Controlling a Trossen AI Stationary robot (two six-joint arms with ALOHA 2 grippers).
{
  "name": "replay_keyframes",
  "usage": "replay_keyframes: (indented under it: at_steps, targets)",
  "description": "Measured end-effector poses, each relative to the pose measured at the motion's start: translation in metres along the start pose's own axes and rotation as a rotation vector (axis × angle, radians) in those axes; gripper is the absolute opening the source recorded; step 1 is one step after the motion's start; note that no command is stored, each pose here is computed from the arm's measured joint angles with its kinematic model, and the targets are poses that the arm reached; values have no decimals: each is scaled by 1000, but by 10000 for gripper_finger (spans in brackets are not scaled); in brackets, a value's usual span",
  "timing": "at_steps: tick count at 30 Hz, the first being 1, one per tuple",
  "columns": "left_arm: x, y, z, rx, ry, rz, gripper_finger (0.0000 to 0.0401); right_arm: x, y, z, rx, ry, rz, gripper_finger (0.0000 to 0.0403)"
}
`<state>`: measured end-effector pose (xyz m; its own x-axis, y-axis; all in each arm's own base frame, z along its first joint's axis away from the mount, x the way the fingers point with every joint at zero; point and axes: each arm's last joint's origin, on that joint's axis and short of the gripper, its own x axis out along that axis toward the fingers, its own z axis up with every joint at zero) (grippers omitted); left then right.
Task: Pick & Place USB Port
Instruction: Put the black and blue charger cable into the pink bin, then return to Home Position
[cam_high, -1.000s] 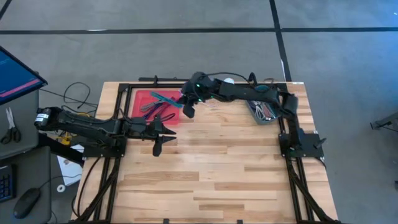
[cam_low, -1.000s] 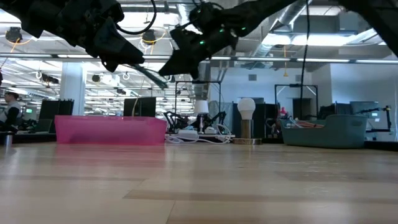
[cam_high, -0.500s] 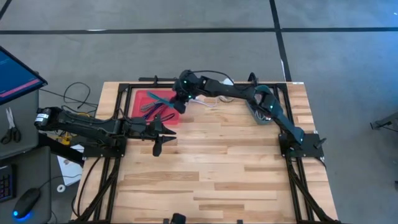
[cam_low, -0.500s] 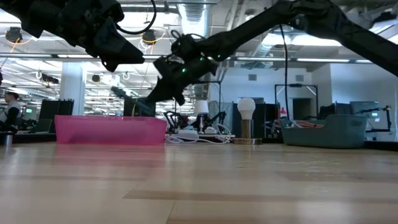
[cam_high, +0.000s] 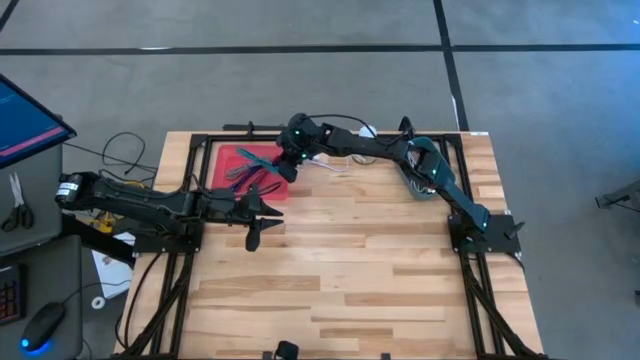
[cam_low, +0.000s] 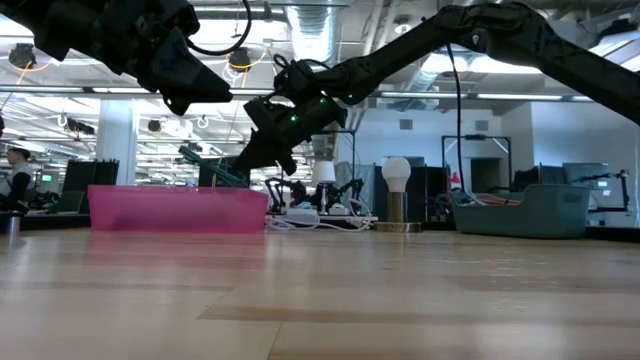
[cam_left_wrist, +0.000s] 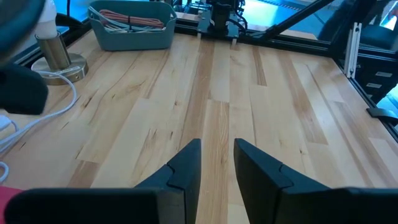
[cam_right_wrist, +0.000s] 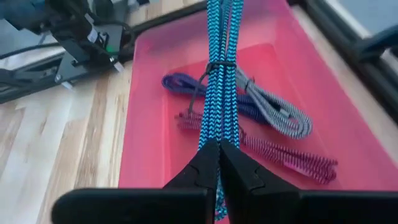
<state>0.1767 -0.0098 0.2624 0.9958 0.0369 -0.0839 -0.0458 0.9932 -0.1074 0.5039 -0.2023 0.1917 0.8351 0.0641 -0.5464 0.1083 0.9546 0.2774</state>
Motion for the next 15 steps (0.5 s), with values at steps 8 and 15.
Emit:
replay_keyframes:
  at_steps: [8, 15]
  targets:
    - [0, 0, 0, 0, 0, 0, 95, -1, 1, 7, -24, -57, 3, 53]
    - [0, 0, 0, 0, 0, 0, 95, -5, 1, 8, -17, -44, 1, 105]
